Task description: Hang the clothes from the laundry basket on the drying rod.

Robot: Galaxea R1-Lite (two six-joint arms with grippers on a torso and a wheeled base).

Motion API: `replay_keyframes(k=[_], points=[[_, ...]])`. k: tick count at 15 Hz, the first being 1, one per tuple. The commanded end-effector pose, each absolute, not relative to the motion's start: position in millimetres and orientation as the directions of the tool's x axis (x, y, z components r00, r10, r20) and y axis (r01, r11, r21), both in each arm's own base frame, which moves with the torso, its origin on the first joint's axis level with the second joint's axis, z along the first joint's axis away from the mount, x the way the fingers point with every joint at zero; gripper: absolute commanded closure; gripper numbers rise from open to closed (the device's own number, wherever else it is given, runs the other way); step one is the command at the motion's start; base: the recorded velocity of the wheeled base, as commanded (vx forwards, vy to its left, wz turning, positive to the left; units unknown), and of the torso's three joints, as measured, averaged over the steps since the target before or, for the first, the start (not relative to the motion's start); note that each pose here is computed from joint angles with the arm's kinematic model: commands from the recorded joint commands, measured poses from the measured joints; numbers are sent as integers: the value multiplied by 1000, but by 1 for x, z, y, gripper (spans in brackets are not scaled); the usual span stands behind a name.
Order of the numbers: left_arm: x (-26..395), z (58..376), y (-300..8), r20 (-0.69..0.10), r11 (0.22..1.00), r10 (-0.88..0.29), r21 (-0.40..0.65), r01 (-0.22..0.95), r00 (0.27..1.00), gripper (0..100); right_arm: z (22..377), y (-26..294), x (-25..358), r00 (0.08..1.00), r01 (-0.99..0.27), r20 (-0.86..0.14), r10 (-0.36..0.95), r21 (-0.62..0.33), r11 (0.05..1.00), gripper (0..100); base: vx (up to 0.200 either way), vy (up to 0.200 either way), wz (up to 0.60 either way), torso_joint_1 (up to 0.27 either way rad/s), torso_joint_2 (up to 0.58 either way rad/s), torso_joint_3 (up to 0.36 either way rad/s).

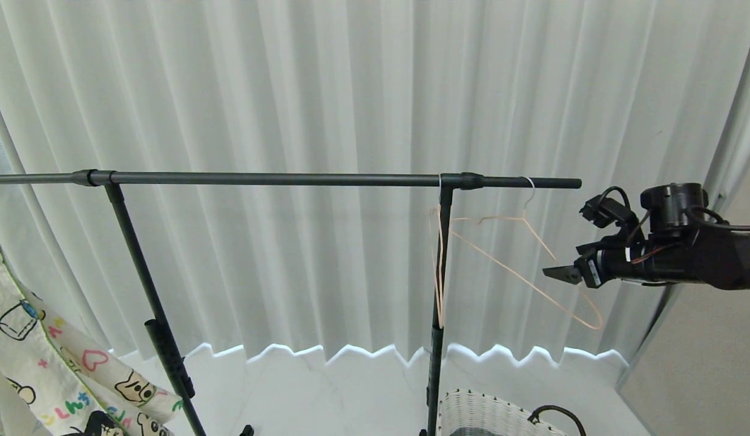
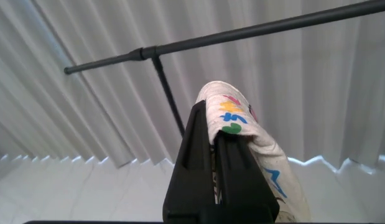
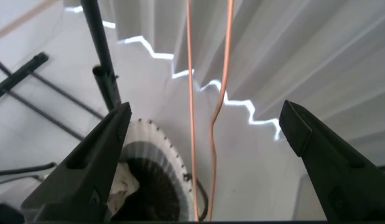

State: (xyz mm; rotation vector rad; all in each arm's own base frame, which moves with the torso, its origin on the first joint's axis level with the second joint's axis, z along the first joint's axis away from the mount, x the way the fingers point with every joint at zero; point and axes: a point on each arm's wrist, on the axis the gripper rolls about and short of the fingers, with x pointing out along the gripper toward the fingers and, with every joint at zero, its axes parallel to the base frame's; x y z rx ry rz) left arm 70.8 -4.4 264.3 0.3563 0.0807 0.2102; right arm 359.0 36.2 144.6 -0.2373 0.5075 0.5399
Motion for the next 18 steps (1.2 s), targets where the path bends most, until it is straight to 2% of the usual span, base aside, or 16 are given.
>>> replay_keyframes(k=[1, 3, 6, 8, 17, 18], points=[[69, 260, -2, -48, 910, 254, 352, -221, 966, 100, 119, 34, 377, 707, -552, -557, 436, -50, 832, 0, 0, 0, 0, 0, 0, 0], [65, 249, 0, -67, 903, 276, 359, -235, 959, 100, 116, 35, 389, 705, -561, -549, 450, -42, 827, 0, 0, 0, 0, 0, 0, 0], [65, 250, 2, -63, 898, 293, 359, -253, 954, 100, 125, 37, 407, 686, -600, -525, 504, -15, 800, 0, 0, 0, 0, 0, 0, 0], [66, 251, 2, -65, 897, 295, 364, -253, 953, 100, 126, 33, 411, 653, -610, -548, 522, 26, 792, 0, 0, 0, 0, 0, 0, 0], [66, 258, 2, -43, 892, 307, 362, -271, 951, 100, 105, 28, 423, 611, -634, -556, 564, 84, 769, 0, 0, 0, 0, 0, 0, 0], [66, 258, 2, -43, 891, 308, 362, -272, 950, 100, 104, 28, 424, 607, -636, -556, 568, 88, 767, 100, 0, 0, 0, 0, 0, 0]])
